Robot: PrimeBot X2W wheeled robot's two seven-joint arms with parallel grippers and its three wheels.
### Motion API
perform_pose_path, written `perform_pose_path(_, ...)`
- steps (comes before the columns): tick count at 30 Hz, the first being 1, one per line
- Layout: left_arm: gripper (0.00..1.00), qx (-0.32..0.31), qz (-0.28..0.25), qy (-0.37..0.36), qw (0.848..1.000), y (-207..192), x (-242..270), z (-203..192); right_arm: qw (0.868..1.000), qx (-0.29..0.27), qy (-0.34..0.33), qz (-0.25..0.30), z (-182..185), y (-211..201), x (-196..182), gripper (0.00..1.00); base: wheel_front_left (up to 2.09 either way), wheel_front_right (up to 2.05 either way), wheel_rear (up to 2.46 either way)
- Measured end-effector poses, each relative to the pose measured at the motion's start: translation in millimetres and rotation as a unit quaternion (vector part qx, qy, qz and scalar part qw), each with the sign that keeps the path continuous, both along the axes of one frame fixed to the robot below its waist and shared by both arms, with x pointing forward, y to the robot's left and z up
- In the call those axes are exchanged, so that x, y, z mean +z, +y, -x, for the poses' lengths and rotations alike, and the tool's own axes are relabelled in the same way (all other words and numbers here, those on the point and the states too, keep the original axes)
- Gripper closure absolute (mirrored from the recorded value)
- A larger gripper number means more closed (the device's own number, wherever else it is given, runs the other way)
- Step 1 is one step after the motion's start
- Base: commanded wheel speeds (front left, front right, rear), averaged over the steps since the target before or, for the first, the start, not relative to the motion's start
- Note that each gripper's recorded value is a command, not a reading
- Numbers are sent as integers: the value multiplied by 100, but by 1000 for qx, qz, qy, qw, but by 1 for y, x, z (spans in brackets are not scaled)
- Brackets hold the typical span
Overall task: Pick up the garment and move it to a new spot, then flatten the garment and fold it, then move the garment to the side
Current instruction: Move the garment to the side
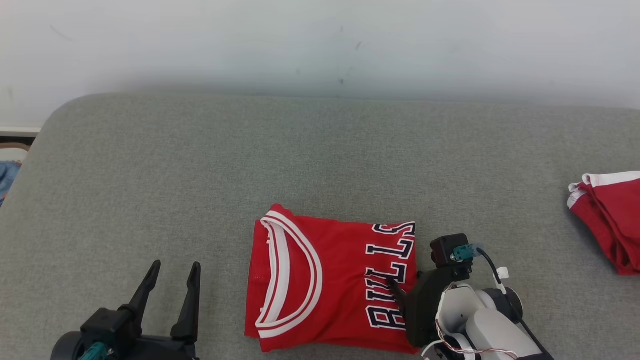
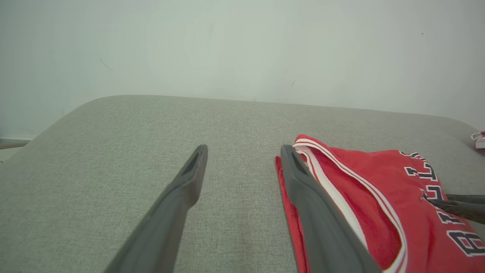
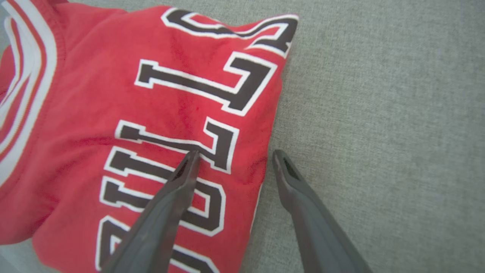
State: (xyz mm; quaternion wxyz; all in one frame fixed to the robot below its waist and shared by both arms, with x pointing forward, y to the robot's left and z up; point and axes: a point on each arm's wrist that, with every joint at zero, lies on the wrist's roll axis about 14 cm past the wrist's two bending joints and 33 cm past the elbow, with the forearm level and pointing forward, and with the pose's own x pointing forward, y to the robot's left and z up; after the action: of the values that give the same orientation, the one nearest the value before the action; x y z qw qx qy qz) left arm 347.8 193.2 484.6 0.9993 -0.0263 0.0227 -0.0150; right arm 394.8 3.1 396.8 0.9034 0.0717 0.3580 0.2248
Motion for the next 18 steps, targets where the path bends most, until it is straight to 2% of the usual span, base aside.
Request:
perform_pose_path(11, 0, 13, -1, 11, 1000, 8, -6, 1, 1000, 0, 13, 5, -6, 4, -5, 0, 0, 0, 0)
perform_pose_path(12, 0, 13, -1, 11, 1000, 8, -7, 1, 1000, -1, 15, 4, -6, 4, -5, 51, 0, 0, 0)
perform_pose_path(13, 0, 12, -1, 12, 1000, 8, -7, 1, 1000, -2, 17, 2, -6, 5, -5, 64, 0, 0, 0)
perform_pose_path(14, 0, 12, -1, 12, 1000, 8, -7, 1, 1000, -2, 17, 3, -7, 5, -5, 92, 0, 0, 0)
perform_pose_path(15, 0, 12, -1, 13, 1000, 7, -8, 2, 1000, -3, 18, 5, -6, 4, -6, 100, 0, 0, 0)
perform_pose_path(18, 0, 12, -1, 13, 1000, 7, -8, 2, 1000, -5, 22, 9, -6, 2, -8, 100, 0, 0, 0)
